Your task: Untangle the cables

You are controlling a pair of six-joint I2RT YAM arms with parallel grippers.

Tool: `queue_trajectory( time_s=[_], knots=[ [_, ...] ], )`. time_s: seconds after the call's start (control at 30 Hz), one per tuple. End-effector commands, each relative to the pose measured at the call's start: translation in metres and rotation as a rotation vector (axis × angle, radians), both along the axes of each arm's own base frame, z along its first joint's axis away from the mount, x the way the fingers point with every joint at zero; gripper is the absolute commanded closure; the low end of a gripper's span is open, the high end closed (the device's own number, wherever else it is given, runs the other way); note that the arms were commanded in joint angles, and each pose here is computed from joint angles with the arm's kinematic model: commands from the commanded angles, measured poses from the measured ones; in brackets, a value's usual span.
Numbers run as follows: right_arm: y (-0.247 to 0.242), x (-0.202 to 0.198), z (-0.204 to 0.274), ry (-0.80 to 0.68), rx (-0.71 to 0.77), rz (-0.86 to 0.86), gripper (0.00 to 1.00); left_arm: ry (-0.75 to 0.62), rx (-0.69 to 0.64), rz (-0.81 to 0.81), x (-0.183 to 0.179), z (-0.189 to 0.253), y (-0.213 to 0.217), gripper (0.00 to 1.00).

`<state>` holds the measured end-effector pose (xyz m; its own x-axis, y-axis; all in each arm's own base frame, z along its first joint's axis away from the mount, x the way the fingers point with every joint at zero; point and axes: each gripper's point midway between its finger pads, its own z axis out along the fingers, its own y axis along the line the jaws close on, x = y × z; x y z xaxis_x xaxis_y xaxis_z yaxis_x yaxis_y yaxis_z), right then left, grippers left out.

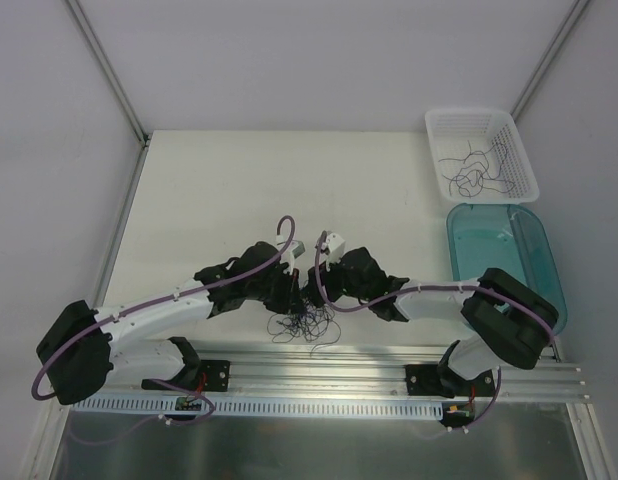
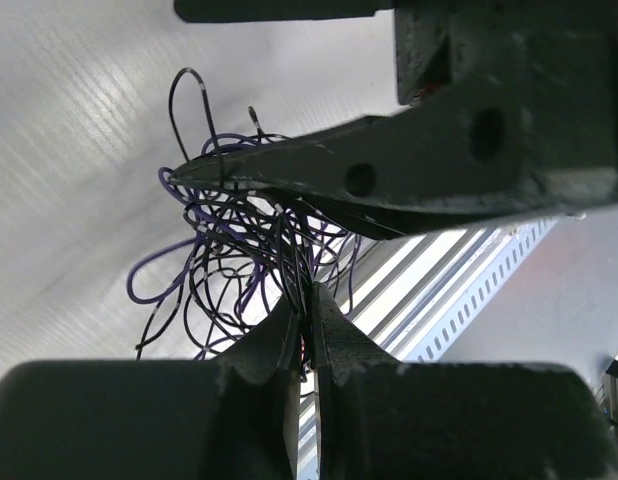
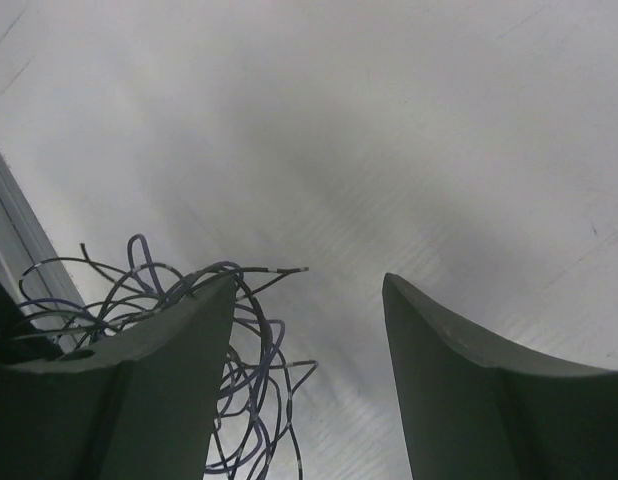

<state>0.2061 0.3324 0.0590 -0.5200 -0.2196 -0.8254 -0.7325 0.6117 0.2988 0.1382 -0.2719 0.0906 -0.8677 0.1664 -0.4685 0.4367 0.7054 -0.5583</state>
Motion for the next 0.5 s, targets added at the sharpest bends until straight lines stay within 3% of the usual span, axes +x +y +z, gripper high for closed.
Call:
queue_trajectory(
  time_s=[0.0, 0.17, 0.47],
  knots=[
    [0.020, 0.001, 0.022, -0.008, 0.137, 0.049, 0.36, -0.032, -0.055, -0.056, -0.007, 0.013, -0.005, 1.00],
    [0.023, 0.003, 0.030, 0.010, 0.198, 0.047, 0.46, -0.026, -0.060, -0.071, -0.011, 0.013, -0.004, 1.00],
    [0.017, 0.006, 0.044, 0.005, 0.257, 0.032, 0.83, -0.017, -0.039, -0.053, -0.010, 0.007, -0.002, 1.00]
  ],
)
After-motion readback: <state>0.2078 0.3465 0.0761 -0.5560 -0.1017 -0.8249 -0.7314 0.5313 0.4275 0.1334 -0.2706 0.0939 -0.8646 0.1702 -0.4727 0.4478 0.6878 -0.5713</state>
